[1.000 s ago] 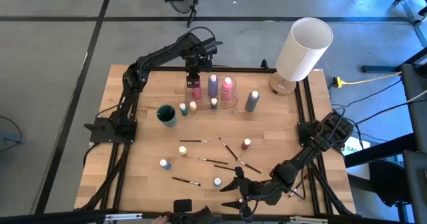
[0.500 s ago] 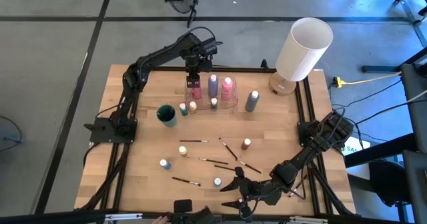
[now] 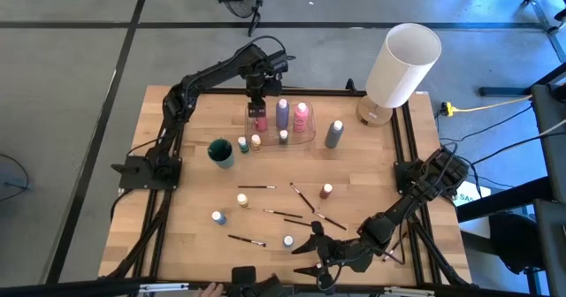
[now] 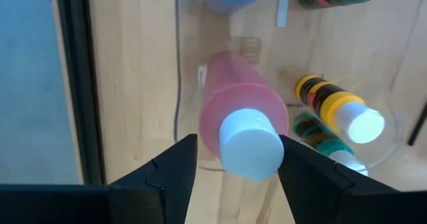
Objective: Pick & Place Paint Supplies
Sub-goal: Put the pink paint bottle into the transparent bin
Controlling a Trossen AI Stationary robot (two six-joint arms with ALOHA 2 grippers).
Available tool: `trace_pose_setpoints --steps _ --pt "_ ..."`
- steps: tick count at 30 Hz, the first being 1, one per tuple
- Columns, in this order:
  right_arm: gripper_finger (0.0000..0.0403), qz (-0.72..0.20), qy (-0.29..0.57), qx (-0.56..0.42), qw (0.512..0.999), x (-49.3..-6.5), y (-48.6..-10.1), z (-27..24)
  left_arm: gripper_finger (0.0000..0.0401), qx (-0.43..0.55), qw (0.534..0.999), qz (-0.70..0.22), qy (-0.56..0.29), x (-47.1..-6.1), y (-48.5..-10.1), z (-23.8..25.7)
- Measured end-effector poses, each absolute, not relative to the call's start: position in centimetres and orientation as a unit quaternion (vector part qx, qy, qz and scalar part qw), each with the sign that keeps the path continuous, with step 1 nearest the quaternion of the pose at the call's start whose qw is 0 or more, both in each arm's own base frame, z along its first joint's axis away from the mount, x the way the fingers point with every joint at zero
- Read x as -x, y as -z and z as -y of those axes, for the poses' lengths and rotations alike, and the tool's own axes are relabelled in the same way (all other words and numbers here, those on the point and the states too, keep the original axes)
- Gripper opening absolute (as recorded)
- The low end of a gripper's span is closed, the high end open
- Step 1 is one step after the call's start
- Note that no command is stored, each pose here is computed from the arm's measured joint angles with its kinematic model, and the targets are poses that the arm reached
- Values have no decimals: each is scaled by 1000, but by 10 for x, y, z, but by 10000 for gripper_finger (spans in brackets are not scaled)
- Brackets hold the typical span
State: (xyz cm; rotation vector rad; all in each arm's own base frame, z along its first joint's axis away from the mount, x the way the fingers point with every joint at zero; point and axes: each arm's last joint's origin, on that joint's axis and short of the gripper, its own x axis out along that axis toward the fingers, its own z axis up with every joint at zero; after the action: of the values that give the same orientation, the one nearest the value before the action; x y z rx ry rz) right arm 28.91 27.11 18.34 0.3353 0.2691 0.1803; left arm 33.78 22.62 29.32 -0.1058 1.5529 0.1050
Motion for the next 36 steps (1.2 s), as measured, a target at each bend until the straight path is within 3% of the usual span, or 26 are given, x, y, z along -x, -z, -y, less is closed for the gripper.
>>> trace_pose_setpoints --steps 10,36 --pt "236 -134 -90 -166 973 -289 -183 -271 214 50 713 -698 -43 -338 -293 -226" --pt "236 -134 -90 -166 973 -289 -183 -271 213 35 703 -708 -60 -337 -293 -227"
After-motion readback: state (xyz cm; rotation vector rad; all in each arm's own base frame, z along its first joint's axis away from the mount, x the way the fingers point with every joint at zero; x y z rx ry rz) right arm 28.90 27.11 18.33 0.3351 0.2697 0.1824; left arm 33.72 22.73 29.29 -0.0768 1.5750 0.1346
